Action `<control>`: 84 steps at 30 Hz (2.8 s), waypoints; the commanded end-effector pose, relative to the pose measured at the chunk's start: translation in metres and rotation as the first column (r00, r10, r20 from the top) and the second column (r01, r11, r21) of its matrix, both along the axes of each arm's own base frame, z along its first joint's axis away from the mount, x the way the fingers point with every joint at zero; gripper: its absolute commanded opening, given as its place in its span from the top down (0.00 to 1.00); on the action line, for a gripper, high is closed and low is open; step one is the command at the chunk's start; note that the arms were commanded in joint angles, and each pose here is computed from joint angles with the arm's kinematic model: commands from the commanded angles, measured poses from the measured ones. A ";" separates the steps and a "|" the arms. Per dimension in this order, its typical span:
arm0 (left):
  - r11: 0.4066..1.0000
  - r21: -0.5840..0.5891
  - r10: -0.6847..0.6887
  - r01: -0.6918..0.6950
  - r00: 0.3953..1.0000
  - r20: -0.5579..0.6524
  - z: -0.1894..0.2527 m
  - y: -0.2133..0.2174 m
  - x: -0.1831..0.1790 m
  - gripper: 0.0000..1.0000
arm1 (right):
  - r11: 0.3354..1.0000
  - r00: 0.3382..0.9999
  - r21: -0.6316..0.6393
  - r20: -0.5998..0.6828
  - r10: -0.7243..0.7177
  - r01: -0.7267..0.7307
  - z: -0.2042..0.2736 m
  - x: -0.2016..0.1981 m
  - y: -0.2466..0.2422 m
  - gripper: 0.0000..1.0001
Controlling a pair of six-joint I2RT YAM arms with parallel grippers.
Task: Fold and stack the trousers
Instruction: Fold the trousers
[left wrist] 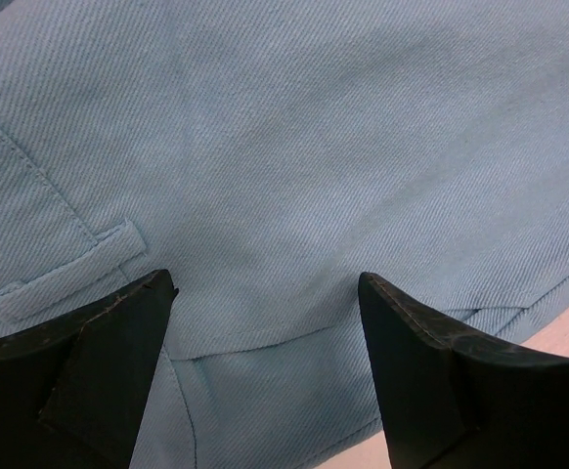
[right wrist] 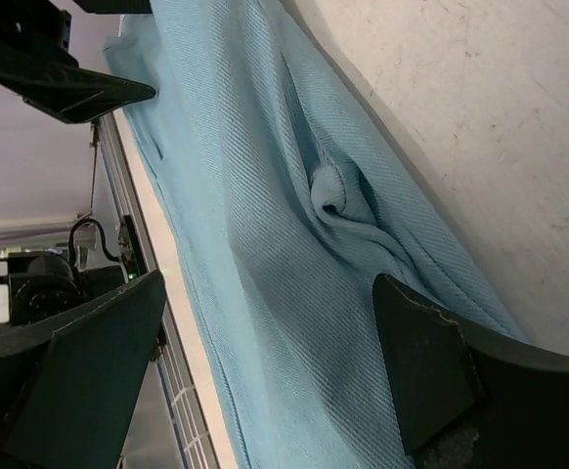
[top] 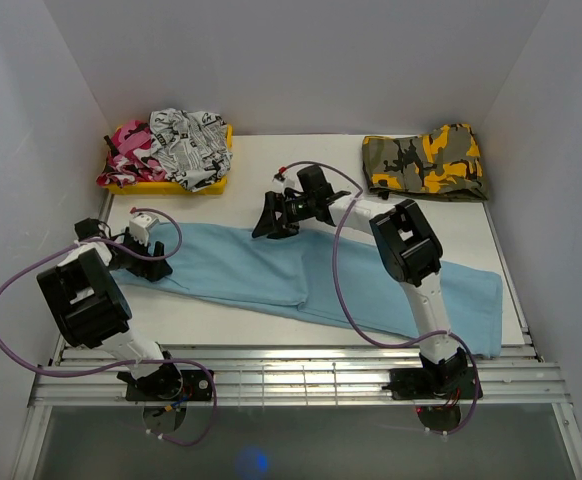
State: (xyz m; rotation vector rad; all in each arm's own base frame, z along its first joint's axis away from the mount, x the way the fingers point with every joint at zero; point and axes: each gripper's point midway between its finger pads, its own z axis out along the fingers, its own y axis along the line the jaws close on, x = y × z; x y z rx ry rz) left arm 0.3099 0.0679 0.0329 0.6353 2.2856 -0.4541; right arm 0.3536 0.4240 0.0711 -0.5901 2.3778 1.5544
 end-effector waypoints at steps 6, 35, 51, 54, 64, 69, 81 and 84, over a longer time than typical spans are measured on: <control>1.000 0.020 -0.001 0.001 1.000 0.005 0.000 0.001 -0.001 0.13 | 0.998 0.988 -0.009 -0.147 0.056 -0.058 -0.001 -0.022 -0.001 0.12; 0.912 0.200 0.396 -0.358 0.895 -0.207 -0.045 0.069 0.004 0.23 | 0.515 0.911 -0.761 0.247 -0.332 0.394 0.021 -0.092 -0.523 0.46; 0.875 0.128 0.484 -0.468 0.830 -0.277 -0.030 0.071 -0.013 0.24 | 0.606 0.928 -0.706 0.234 -0.289 0.366 -0.038 0.045 -0.468 0.62; 0.876 0.108 0.480 -0.469 0.831 -0.280 -0.025 0.066 -0.013 0.24 | 0.601 0.908 -0.681 0.300 -0.292 0.418 -0.011 0.068 -0.470 0.60; 0.881 0.093 0.471 -0.463 0.847 -0.247 -0.015 0.062 -0.013 0.25 | 0.661 0.880 -0.581 0.318 -0.352 0.475 0.048 0.000 -0.499 0.50; 0.891 0.066 0.450 -0.448 0.861 -0.236 -0.013 0.056 -0.013 0.25 | 0.700 0.890 -0.557 0.204 -0.407 0.447 0.023 -0.030 -0.510 0.51; 0.905 0.018 0.414 -0.425 0.871 -0.264 -0.029 0.038 -0.025 0.25 | 0.696 0.885 -0.580 0.103 -0.453 0.424 -0.031 -0.034 -0.519 0.56; 0.902 -0.009 0.412 -0.431 0.866 -0.284 -0.033 0.035 -0.023 0.25 | 0.662 0.878 -0.611 0.124 -0.462 0.434 -0.036 -0.034 -0.526 0.56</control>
